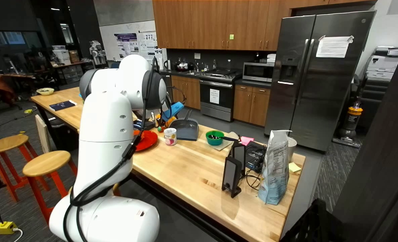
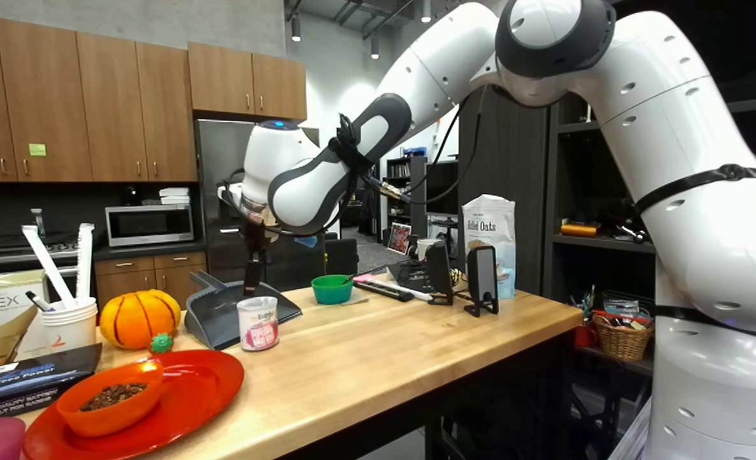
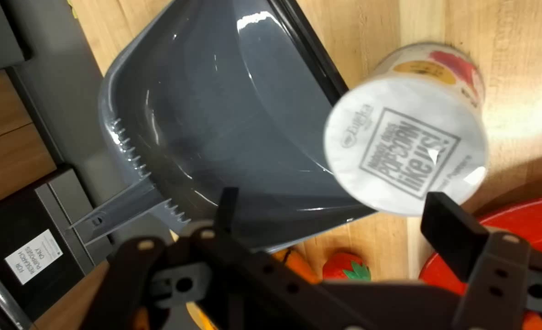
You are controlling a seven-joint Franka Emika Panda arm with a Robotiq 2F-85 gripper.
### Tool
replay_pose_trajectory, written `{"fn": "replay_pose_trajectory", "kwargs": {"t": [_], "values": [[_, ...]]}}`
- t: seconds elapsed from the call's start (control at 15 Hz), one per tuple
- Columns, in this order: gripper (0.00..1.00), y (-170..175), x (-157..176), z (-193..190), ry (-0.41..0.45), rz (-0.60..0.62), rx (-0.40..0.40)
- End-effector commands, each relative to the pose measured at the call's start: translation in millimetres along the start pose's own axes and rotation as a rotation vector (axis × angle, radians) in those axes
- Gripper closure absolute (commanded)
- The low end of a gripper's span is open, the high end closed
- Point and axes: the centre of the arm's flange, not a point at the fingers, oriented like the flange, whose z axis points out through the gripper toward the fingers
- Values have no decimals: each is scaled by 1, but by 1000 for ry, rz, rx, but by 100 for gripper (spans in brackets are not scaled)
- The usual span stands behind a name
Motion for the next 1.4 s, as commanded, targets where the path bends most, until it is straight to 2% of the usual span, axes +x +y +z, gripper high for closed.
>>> {"fn": "replay_pose_trajectory", "kwargs": {"t": [0.0,0.4,0.93,1.13,1.33], "values": [[0,0,0,0,0,-8,0],[0,-1,0,1,-1,-10,3],[0,-28,-64,-44,-27,168,55],[0,-39,-80,-71,-28,227,115],[0,-48,-76,-72,-25,253,222]]}}
